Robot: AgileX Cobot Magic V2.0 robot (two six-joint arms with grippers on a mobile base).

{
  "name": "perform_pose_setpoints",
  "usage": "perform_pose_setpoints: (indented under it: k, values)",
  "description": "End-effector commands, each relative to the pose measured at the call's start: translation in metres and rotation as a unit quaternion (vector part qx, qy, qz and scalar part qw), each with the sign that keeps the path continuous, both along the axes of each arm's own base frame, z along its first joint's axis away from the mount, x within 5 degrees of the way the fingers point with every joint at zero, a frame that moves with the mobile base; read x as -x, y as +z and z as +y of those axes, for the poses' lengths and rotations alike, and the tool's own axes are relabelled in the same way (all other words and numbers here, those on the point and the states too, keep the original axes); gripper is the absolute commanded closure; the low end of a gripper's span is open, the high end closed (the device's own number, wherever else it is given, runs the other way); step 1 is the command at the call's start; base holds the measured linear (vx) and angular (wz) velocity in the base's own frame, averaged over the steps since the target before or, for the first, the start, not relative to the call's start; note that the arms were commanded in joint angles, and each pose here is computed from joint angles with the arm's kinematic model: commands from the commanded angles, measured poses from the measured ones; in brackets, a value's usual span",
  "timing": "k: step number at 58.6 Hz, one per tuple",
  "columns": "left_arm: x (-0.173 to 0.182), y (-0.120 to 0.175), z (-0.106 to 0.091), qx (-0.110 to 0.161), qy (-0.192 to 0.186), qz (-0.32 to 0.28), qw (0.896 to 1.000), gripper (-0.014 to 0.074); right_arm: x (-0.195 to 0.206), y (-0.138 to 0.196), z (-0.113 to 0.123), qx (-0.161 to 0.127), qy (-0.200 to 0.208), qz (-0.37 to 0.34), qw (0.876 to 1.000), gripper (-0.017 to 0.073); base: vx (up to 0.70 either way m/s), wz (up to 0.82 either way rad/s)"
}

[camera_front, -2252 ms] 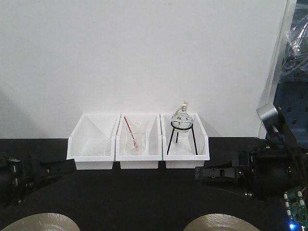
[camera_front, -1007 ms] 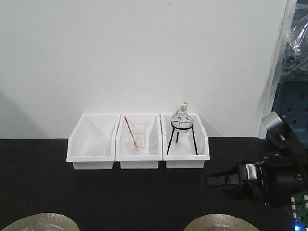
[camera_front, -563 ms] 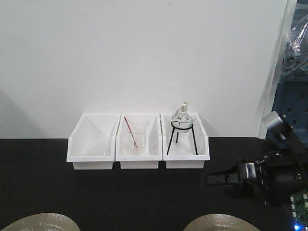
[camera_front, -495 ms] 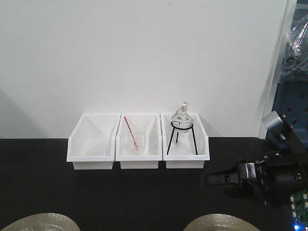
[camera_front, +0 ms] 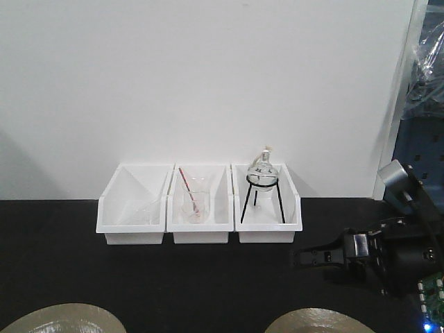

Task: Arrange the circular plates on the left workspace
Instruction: 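Lift the tan plate with the left gripper and move it toward the bench center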

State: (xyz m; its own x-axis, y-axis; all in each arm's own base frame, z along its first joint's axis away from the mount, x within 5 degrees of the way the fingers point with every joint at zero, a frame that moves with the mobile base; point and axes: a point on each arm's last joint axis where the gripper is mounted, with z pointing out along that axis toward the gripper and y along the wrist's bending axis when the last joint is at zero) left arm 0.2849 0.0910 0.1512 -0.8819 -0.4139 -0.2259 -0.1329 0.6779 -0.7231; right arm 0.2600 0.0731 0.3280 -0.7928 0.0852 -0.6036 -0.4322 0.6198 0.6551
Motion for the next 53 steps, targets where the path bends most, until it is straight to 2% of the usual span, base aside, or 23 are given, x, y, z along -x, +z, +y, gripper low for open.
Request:
perform_pose_setpoints:
  k: [1, 6, 9, 16, 21, 30, 36, 44, 53]
  values:
    - [-0.009, 0.029, -0.007, 0.071, 0.015, -0.066, 0.995, 0.0598, 0.001, 0.02, 0.0, -0.029, -0.013, -0.032, 0.999, -0.0034, 0.0, 0.0]
    - [-0.014, 0.042, -0.01, 0.143, 0.041, -0.102, 0.984, 0.0596, 0.001, 0.02, 0.0, -0.028, -0.013, -0.032, 0.999, -0.0034, 0.0, 0.0]
    - [-0.018, 0.049, -0.01, 0.172, 0.057, -0.123, 0.976, 0.0594, 0.001, 0.02, 0.0, -0.027, -0.014, -0.032, 0.999, -0.0034, 0.0, 0.0]
    - [-0.025, 0.056, -0.015, 0.202, 0.076, -0.146, 0.965, 0.0594, 0.001, 0.02, 0.0, -0.027, -0.016, -0.033, 0.999, -0.0034, 0.0, 0.0]
    - [-0.03, 0.055, -0.027, 0.203, 0.072, -0.145, 0.966, 0.0594, 0.001, 0.02, 0.0, -0.027, -0.016, -0.033, 0.999, -0.0034, 0.0, 0.0]
    - [-0.043, 0.054, -0.058, 0.196, 0.074, -0.138, 0.968, 0.0594, 0.0, 0.02, -0.001, -0.027, -0.018, -0.034, 0.999, -0.0034, 0.0, 0.0]
    - [-0.053, 0.053, -0.078, 0.186, 0.081, -0.138, 0.969, 0.0594, 0.0, 0.02, -0.001, -0.027, -0.018, -0.034, 0.999, -0.0034, 0.0, 0.0]
    - [-0.071, 0.06, -0.104, 0.154, 0.065, -0.151, 0.974, 0.0594, 0.0, 0.02, -0.001, -0.026, -0.018, -0.034, 0.999, -0.0034, 0.0, 0.0]
    - [-0.094, 0.065, -0.131, 0.153, 0.055, -0.143, 0.976, 0.0594, 0.0, 0.02, -0.001, -0.027, -0.018, -0.034, 0.999, -0.0034, 0.0, 0.0]
